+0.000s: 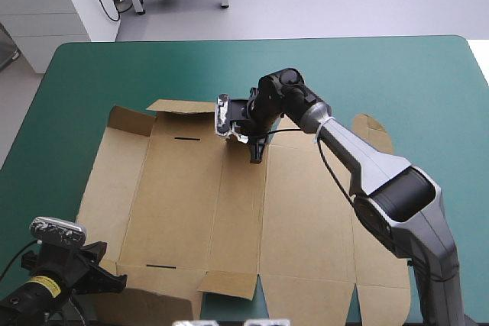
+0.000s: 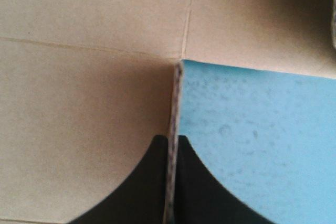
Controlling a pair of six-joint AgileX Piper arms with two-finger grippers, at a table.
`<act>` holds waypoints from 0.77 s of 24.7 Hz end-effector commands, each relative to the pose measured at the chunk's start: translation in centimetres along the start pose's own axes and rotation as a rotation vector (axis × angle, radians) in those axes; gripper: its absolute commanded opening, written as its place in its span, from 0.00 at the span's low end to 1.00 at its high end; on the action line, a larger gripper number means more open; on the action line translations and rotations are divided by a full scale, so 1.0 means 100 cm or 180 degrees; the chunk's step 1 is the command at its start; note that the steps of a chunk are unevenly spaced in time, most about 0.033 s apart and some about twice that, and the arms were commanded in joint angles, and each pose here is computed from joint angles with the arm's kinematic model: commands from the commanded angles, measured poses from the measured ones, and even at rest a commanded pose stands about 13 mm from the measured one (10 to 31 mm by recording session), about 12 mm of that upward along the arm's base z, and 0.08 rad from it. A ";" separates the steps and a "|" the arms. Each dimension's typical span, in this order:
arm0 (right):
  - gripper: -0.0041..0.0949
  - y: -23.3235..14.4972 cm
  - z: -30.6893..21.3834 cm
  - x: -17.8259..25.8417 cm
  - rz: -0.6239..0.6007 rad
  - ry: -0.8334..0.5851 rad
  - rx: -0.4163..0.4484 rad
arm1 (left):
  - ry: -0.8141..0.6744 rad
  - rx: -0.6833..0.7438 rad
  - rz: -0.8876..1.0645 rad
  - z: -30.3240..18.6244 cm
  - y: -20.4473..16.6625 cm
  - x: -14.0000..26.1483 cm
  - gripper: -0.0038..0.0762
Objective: Fold the box
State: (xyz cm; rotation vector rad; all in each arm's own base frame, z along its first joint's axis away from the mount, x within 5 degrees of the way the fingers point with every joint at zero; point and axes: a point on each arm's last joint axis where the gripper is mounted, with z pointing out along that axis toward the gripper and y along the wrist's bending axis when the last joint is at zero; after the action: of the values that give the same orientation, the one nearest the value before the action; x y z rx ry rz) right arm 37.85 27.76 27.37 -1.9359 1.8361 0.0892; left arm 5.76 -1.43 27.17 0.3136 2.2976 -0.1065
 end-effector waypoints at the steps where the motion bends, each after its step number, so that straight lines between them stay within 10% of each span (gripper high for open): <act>1: 0.02 -0.002 -0.034 -0.017 -0.0175 -0.0228 0.0254 | -0.0212 -0.0004 -0.0005 -0.004 0.000 -0.011 0.04; 7: 0.05 -0.005 -0.033 -0.016 -0.0186 -0.0207 0.0358 | -0.0212 -0.0004 -0.0005 -0.004 0.000 -0.011 0.04; 13: 0.43 -0.008 -0.033 -0.018 -0.0023 -0.0274 0.0461 | -0.0212 -0.0004 -0.0005 -0.004 0.000 -0.011 0.04; 19: 0.46 -0.010 -0.043 -0.015 0.0105 -0.0112 0.0532 | -0.0212 -0.0004 -0.0005 -0.004 0.000 -0.011 0.04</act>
State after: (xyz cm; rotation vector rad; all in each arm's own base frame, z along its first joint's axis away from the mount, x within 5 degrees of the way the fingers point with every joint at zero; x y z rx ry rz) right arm 38.08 28.47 27.29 -1.8769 1.8477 0.0477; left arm 5.76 -1.43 27.17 0.3136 2.2976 -0.1066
